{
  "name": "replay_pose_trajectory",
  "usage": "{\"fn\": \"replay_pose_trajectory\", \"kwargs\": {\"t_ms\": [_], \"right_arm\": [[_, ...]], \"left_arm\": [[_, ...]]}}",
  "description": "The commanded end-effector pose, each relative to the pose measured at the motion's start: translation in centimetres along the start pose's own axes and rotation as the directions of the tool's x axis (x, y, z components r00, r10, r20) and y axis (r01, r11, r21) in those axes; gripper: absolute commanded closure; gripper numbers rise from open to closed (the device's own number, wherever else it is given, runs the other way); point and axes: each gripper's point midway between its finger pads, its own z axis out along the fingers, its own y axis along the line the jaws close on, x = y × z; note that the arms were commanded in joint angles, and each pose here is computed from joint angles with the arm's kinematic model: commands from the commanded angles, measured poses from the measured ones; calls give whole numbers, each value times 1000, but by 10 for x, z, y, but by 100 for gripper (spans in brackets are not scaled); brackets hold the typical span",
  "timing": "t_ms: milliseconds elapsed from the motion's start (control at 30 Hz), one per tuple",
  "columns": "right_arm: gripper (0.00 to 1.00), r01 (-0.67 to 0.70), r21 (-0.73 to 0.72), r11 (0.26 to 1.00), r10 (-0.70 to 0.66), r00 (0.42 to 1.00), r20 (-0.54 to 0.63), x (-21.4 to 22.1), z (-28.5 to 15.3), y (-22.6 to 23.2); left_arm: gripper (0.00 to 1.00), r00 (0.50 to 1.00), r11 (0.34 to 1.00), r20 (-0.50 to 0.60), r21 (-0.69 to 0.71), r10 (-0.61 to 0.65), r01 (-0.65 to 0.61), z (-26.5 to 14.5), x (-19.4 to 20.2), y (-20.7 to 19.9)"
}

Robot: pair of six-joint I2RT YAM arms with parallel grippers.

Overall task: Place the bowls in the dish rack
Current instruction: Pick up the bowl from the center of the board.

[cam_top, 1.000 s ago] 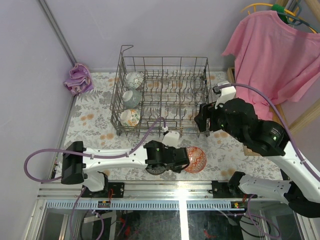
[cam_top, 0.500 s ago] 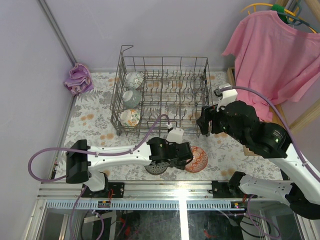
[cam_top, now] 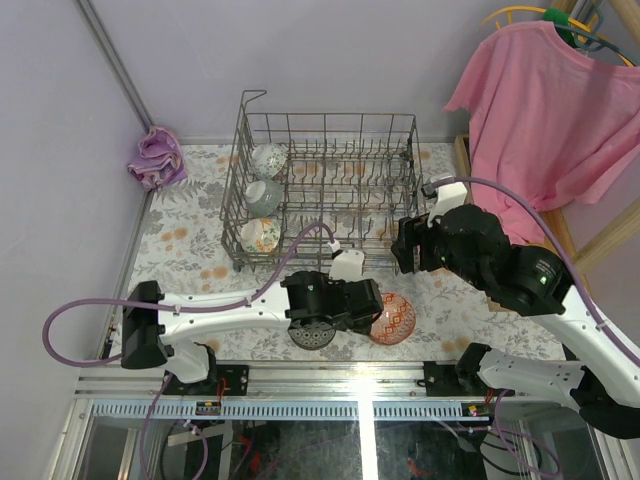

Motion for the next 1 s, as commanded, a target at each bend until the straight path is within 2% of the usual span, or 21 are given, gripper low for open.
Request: {"fn": "replay_pose_trajectory", "kwargs": {"t_ms": [0,400,667,967], "right_arm": [[24,2,-18,1000,-2,1000,8,0,2,2],[26,-2,36,999,1,999,37,-7,-8,-11],[37,-58,156,986,34,988,152,-26,-49,-48],[41,-111,182,977,68,971,227,-25,-82,-70]], "left_arm": [[10,997,996,51,70,-59,55,-12,-15,-12],[9,998,981,60,193,-24,12,-33,-29,-62],[8,998,973,45,222,47,-56,-14,-30,-106],[8,993,965,5,233,121,-119,17,-27,-146]]}}
